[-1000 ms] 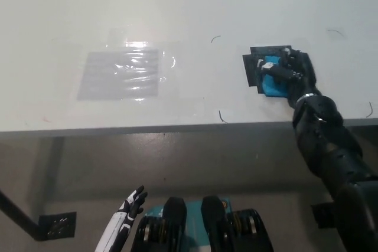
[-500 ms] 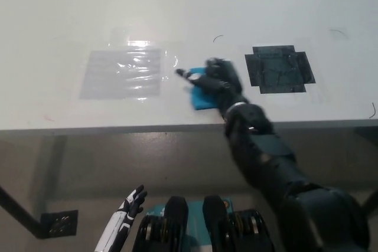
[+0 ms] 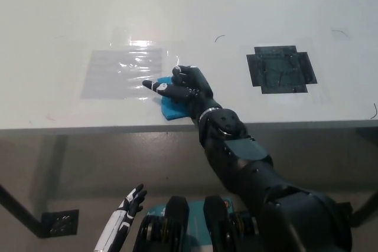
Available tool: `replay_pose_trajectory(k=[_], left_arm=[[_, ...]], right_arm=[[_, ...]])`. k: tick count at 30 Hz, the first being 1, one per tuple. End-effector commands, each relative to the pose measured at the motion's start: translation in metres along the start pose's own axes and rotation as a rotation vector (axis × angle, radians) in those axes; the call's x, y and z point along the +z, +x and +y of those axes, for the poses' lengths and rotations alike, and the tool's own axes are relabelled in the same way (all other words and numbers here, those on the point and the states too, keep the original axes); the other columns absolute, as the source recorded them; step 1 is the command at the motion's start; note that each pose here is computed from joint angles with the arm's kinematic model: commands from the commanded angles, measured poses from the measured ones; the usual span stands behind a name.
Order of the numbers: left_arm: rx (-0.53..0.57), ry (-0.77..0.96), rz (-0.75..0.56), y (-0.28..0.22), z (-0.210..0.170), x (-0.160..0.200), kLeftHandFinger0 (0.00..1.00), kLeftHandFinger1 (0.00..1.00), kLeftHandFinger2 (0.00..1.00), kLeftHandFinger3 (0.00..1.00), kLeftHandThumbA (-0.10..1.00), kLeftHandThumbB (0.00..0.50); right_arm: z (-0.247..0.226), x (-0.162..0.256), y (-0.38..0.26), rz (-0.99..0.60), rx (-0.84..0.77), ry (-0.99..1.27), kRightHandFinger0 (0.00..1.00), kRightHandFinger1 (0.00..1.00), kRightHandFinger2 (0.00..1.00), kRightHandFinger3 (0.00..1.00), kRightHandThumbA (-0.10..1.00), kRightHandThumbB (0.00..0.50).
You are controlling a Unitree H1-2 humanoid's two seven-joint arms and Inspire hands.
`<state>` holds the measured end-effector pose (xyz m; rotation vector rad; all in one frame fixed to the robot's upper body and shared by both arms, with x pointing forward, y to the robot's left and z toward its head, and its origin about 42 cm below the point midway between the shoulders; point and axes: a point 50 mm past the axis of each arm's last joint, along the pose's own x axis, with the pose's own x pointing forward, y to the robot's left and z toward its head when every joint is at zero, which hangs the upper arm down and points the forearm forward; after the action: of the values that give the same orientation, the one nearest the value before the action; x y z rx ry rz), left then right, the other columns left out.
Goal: A soft sponge is kept on the balc marked spot on the table infront of the robot and it uses its right hand fist to press down on it and drrags it across the table in a back and forth manner twice to clean it
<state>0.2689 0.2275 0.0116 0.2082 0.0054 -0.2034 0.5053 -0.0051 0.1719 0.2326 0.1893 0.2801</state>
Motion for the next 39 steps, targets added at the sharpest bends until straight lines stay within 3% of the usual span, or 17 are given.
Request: replay_pose_trajectory(k=[1,7,9,11,23,24,29,32,35,37,39], left_arm=[[0.008,0.005,-0.051,0.007,0.006,0.011,1.00,1.00,1.00,1.00,1.00,0.435],[0.011,0.000,-0.042,0.004,0.005,0.011,1.00,1.00,1.00,1.00,1.00,0.426],[0.012,0.004,-0.049,0.004,0.005,0.011,1.00,1.00,1.00,1.00,1.00,0.432],[0.013,0.007,-0.048,0.004,0.007,0.011,1.00,1.00,1.00,1.00,1.00,0.434],[0.018,0.009,-0.038,0.004,0.008,0.008,1.00,1.00,1.00,1.00,1.00,0.431],[0.017,0.009,-0.034,0.004,0.008,0.009,1.00,1.00,1.00,1.00,1.00,0.433],[0.020,0.009,-0.032,0.003,0.010,0.008,1.00,1.00,1.00,1.00,1.00,0.425],[0.019,0.011,-0.030,0.004,0.010,0.008,1.00,1.00,1.00,1.00,1.00,0.426],[0.017,0.005,-0.032,0.004,0.009,0.007,1.00,1.00,1.00,1.00,1.00,0.428],[0.015,0.003,-0.031,0.005,0.009,0.007,1.00,1.00,1.00,1.00,1.00,0.424],[0.017,-0.001,-0.027,0.005,0.009,0.006,1.00,1.00,1.00,1.00,1.00,0.426]], right_arm=[[-0.016,0.016,0.005,-0.003,-0.007,-0.044,0.00,0.00,0.00,0.00,1.00,0.175],[-0.070,0.011,0.000,0.025,-0.114,-0.034,0.00,0.00,0.00,0.00,1.00,0.192],[-0.104,0.011,-0.005,0.023,-0.170,-0.010,0.00,0.00,0.00,0.00,1.00,0.186],[-0.139,0.013,-0.013,0.008,-0.230,-0.026,0.00,0.00,0.01,0.02,1.00,0.143],[-0.294,0.030,-0.072,-0.061,-0.476,0.021,0.00,0.00,0.01,0.01,1.00,0.145],[-0.311,0.032,-0.083,-0.079,-0.506,0.026,0.00,0.00,0.03,0.02,1.00,0.132],[-0.358,0.035,-0.115,-0.094,-0.613,0.066,0.00,0.00,0.22,0.17,1.00,0.165],[-0.382,0.034,-0.136,-0.115,-0.644,0.072,0.00,0.00,0.22,0.19,1.00,0.122],[-0.397,0.035,-0.149,-0.104,-0.677,0.079,0.00,0.00,0.23,0.23,1.00,0.120],[-0.403,0.035,-0.154,-0.107,-0.689,0.105,0.00,0.00,0.26,0.29,1.00,0.148],[-0.407,0.034,-0.158,-0.128,-0.704,0.124,0.00,0.00,0.20,0.28,1.00,0.143]])
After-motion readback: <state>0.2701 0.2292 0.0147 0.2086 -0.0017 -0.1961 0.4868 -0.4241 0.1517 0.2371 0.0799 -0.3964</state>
